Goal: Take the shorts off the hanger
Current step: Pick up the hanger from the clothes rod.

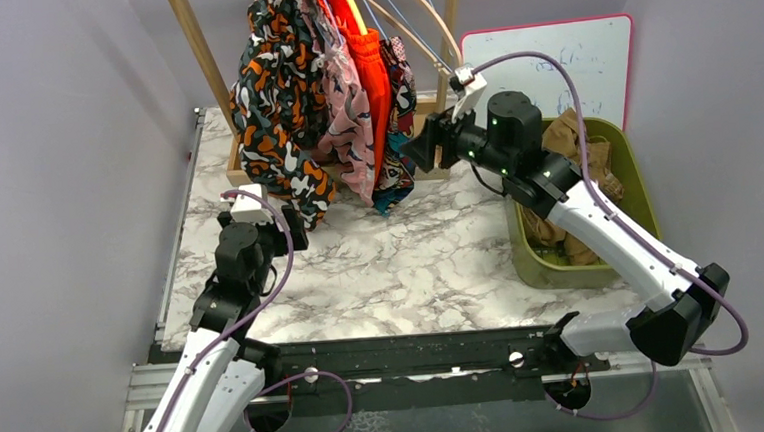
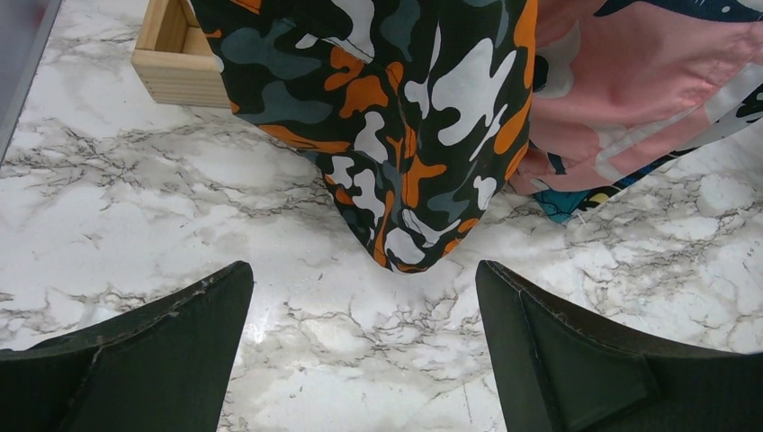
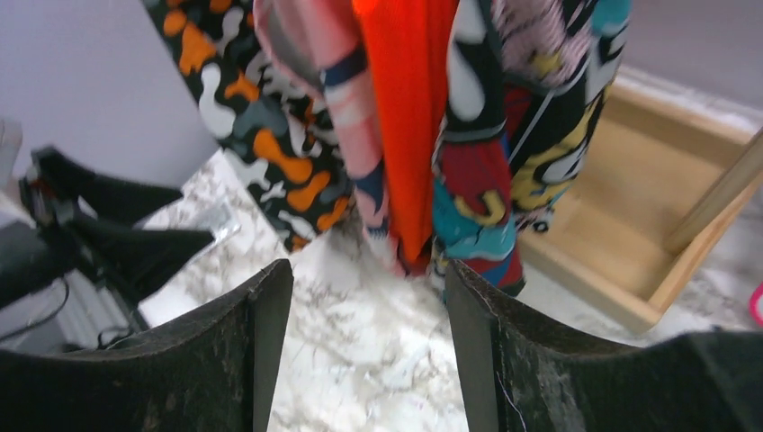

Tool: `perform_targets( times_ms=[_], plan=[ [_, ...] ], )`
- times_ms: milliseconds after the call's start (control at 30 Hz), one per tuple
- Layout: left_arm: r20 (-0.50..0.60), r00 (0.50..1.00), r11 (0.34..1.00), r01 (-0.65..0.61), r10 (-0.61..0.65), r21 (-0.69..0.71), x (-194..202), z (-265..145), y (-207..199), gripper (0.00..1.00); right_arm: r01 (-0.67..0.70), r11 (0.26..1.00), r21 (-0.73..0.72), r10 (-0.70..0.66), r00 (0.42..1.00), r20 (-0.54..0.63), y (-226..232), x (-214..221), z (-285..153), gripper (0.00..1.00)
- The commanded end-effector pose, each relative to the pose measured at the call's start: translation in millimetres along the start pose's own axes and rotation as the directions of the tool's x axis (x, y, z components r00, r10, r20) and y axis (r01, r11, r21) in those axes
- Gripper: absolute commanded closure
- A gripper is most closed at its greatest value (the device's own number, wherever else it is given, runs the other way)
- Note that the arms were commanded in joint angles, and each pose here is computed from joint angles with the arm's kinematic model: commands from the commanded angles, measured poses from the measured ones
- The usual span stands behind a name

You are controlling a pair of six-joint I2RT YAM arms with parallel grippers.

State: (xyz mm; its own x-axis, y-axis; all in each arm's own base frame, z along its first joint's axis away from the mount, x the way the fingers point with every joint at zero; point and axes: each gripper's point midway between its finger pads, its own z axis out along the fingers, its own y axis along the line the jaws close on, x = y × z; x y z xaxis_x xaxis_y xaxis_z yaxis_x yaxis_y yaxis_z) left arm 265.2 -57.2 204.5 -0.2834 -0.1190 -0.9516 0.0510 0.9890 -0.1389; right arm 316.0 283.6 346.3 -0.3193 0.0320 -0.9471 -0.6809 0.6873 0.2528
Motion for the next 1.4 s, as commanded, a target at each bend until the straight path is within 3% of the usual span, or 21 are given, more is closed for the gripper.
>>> perform_targets(
  times_ms=[0,200,333,433,733,900,1133,1367],
  plan=[
    [0.009,1.000,1.000,-0.011,0.011,-0.008,0,2,2,0.04,0.013,0.995,0.097,-0.030,0.984,0.174,-9,-61,1,0.35],
    [0.005,1.000,1.000,-0.013,0.013,-0.004,1,3,2,0.04,0.060,0.982,0.181,-0.108,0.957,0.270,-19,-101,-4,0.41],
    [0.004,1.000,1.000,-0.013,0.013,0.004,0,3,0,0.04,0.088,0.979,0.187,-0.135,0.957,0.257,-20,-110,10,0.42],
    [0.004,1.000,1.000,-0.013,0.013,0.005,1,3,0,0.04,0.080,0.971,0.225,-0.139,0.955,0.262,-29,-116,23,0.49],
    [0.004,1.000,1.000,-0.011,0.011,0.016,0,2,-2,0.04,0.142,0.948,0.284,-0.216,0.944,0.249,-42,-139,58,0.51],
    [0.009,1.000,1.000,-0.010,0.010,0.017,0,1,-2,0.04,0.165,0.943,0.290,-0.236,0.944,0.229,-45,-141,70,0.54],
    [0.009,1.000,1.000,-0.008,0.008,0.022,0,1,-3,0.04,0.180,0.939,0.292,-0.240,0.954,0.183,-49,-136,86,0.65],
    [0.008,1.000,1.000,-0.009,0.008,0.022,0,1,-3,0.04,0.195,0.935,0.298,-0.242,0.961,0.132,-56,-125,99,0.66]
  ],
)
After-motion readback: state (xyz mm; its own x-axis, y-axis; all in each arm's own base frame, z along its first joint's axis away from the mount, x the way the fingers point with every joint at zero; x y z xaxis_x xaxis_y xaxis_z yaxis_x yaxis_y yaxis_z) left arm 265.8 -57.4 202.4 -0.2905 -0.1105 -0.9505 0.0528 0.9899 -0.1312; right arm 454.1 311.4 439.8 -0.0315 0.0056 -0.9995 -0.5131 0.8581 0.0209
